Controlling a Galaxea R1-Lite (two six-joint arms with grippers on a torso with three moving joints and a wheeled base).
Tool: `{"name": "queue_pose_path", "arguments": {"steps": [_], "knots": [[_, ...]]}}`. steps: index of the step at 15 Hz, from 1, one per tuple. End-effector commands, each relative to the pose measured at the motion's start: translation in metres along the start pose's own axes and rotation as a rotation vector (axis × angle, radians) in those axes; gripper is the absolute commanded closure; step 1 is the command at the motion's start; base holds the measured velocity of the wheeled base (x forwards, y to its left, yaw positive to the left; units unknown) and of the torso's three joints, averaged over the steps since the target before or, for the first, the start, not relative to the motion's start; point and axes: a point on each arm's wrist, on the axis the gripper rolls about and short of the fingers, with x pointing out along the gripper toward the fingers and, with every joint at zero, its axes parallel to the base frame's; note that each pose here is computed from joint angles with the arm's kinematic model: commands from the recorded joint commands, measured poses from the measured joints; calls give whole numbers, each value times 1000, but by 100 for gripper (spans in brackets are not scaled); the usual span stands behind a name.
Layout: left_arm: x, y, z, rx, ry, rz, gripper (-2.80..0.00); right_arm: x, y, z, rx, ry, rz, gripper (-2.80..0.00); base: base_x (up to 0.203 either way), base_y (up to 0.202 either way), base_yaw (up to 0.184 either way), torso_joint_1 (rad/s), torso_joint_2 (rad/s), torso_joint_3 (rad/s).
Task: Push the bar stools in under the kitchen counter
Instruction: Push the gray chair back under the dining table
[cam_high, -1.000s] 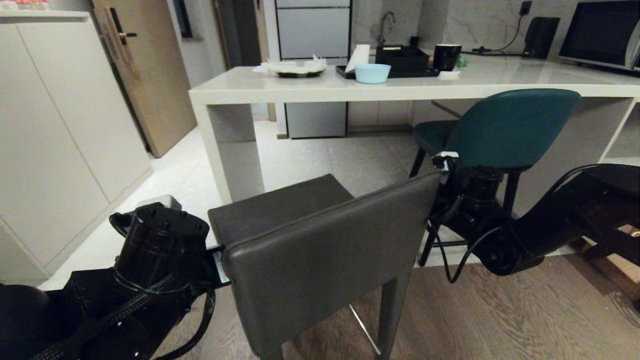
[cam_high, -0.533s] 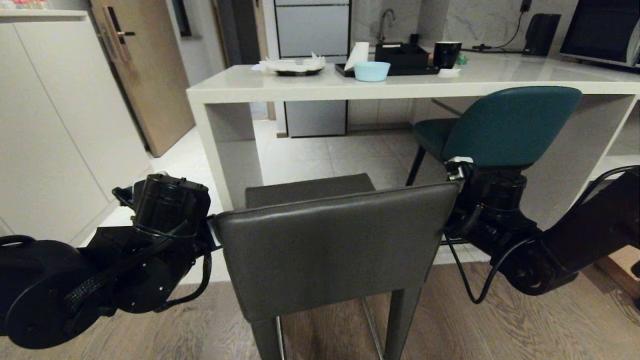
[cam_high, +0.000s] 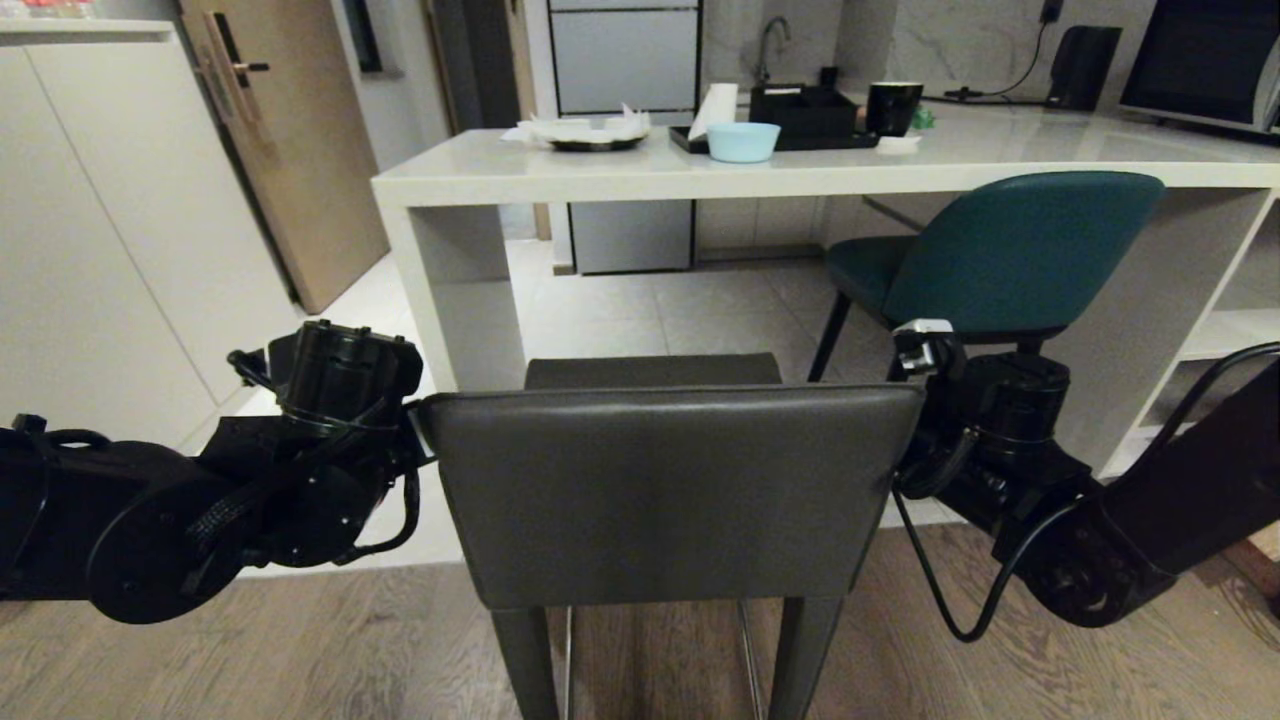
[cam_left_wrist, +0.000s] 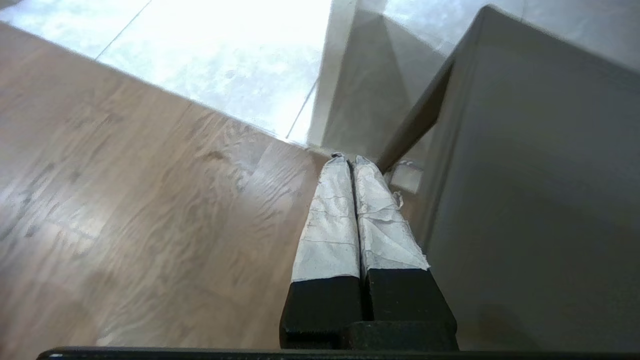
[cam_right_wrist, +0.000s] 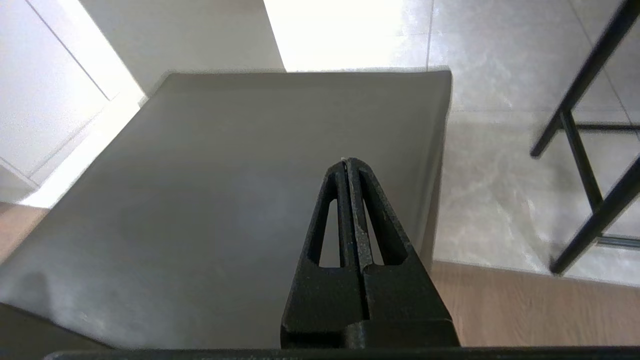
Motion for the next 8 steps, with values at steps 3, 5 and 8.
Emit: {"name": "queue_pose_path", "arguments": {"steps": [3,5,8], "knots": [[-26,25,9,-33,-32,-2,0,-10,-14,22,-14,-69,-97,0,0,0,0,0,0,0],[-30,53,19,-80,-65,65,0,-21,-24,38,-44,-104,-169,0,0,0,0,0,0,0],[-40,79,31,-132,-115,117,0,-51,-21,58,-47,-106,-192,0,0,0,0,0,0,0]]}}
